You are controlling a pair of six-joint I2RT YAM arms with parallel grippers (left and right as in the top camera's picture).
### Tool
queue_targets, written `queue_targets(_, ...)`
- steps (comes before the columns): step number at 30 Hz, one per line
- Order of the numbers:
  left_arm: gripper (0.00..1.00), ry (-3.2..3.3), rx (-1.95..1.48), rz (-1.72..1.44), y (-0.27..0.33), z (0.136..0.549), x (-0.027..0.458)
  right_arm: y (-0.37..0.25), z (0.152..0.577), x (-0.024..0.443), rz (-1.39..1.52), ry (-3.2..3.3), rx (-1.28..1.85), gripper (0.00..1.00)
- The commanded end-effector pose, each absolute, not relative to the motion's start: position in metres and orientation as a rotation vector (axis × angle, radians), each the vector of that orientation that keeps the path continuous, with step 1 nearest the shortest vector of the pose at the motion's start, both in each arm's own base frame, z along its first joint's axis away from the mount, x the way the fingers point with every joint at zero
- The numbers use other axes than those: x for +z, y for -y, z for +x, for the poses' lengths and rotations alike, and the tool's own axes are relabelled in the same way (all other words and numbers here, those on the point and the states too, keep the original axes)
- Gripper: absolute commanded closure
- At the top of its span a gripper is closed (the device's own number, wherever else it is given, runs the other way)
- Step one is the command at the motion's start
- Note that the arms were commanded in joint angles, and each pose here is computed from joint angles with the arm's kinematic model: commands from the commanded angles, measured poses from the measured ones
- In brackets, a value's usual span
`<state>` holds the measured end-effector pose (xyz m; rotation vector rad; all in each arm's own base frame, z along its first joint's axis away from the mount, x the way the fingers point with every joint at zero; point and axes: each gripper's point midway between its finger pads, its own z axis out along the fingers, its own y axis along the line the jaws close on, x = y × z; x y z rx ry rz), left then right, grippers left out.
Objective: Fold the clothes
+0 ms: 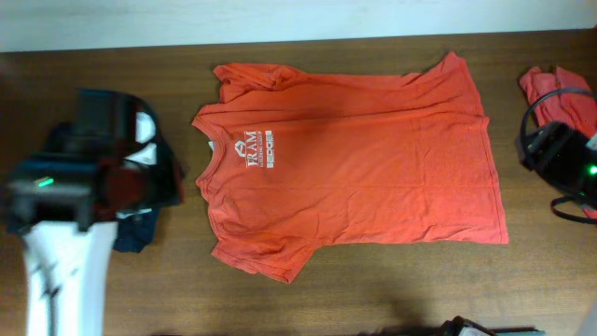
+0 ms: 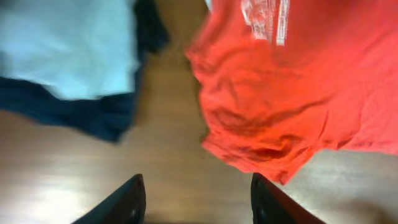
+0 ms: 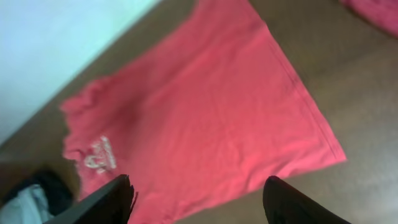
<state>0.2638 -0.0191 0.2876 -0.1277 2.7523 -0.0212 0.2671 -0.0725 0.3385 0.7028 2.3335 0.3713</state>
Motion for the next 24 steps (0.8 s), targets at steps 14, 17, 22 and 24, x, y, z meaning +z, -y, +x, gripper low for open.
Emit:
queue_targets(14,0.42,-3.115,-0.259,-0.303,0.049,0.216,0.086,0.063,0.235,0.135,0.927,-2.712,0.465,0.27)
queue_targets(17,0.41,-3.093,-0.263,-0.298,0.049,0.222,0.087,0.064,0.235,0.129,0.938,-2.717,0.465,0.27)
queue_targets(22,0.37,-3.095,-0.262,-0.298,0.049,0.221,0.086,0.064,0.235,0.125,0.963,-2.727,0.472,0.23)
queue_targets(24,0.36,-3.096,-0.262,-0.298,0.049,0.221,0.086,0.066,0.235,0.122,0.972,-2.739,0.46,0.22)
